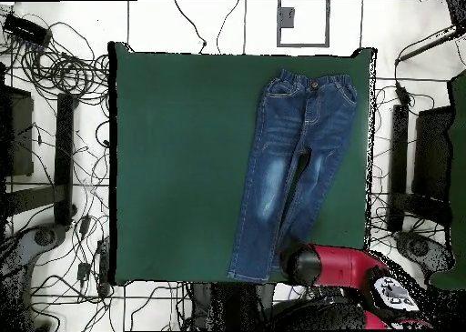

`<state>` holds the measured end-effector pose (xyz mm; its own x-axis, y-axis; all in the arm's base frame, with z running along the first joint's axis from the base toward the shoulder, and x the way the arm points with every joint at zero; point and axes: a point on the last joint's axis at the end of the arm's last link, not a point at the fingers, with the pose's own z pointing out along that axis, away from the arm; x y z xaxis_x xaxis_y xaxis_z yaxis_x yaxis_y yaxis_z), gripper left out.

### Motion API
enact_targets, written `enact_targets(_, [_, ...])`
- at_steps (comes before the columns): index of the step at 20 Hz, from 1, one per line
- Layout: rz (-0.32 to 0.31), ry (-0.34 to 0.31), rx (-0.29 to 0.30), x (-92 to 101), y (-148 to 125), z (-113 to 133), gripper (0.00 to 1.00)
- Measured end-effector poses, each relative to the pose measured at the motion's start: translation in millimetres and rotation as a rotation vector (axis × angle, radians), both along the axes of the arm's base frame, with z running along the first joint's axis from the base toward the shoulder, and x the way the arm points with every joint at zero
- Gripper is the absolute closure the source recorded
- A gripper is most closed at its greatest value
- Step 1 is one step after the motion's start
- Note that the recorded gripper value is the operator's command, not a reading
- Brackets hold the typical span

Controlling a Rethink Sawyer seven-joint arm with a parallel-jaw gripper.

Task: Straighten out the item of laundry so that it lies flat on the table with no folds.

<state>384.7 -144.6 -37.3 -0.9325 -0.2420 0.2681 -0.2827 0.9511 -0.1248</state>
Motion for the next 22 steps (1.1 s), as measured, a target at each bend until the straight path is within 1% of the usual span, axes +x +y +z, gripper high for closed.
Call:
enact_targets(5, [0.004,0.007,-0.027,-2.3,-7,4,1.0])
enact_targets(13, [-0.013,0.02,-0.074,-11.3,-28,12,1.0])
enact_targets(22, [-0.025,0.026,-0.112,-15.3,-43,18,1.0])
